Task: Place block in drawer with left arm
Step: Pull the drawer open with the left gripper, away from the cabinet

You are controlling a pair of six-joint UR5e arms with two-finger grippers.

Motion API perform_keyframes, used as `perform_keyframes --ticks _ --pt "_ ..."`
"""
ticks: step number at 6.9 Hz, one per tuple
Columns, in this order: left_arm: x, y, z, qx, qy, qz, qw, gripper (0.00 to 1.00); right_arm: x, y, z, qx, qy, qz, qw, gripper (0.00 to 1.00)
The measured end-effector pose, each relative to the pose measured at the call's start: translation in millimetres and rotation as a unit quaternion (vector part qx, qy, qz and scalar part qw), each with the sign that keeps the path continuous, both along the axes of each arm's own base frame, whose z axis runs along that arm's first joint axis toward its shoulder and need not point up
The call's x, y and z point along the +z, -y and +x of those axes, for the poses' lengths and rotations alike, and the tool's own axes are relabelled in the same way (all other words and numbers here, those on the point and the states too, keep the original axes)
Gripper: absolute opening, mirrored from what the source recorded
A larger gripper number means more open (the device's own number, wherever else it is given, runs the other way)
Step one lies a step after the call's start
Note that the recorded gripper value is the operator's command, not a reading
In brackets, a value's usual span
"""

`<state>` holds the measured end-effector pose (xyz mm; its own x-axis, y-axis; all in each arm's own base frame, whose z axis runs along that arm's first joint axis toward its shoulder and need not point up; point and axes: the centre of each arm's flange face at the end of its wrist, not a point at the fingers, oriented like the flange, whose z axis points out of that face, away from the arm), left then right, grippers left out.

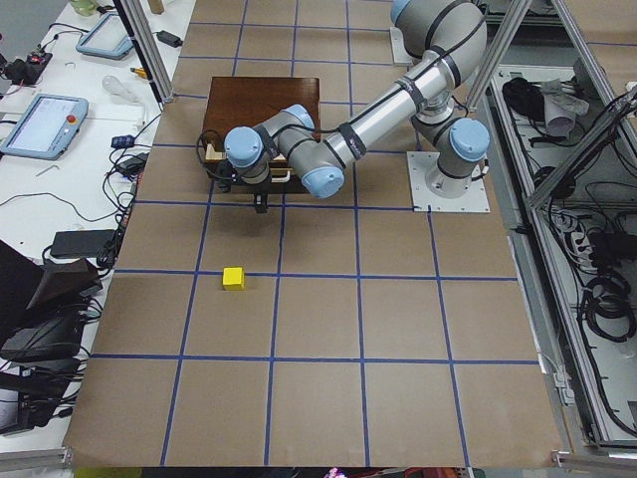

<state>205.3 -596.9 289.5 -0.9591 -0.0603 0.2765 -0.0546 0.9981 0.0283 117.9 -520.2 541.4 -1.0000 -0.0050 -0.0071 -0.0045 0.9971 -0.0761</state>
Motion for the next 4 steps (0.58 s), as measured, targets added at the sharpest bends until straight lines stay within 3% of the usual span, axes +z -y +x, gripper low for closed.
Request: perform_keyframes --ticks 4 --pt "-2 -12 35 0.014 -0.001 -0.003 0.9999 1.00 0 0 0 0.000 0.000 0.000 1.0000 1.00"
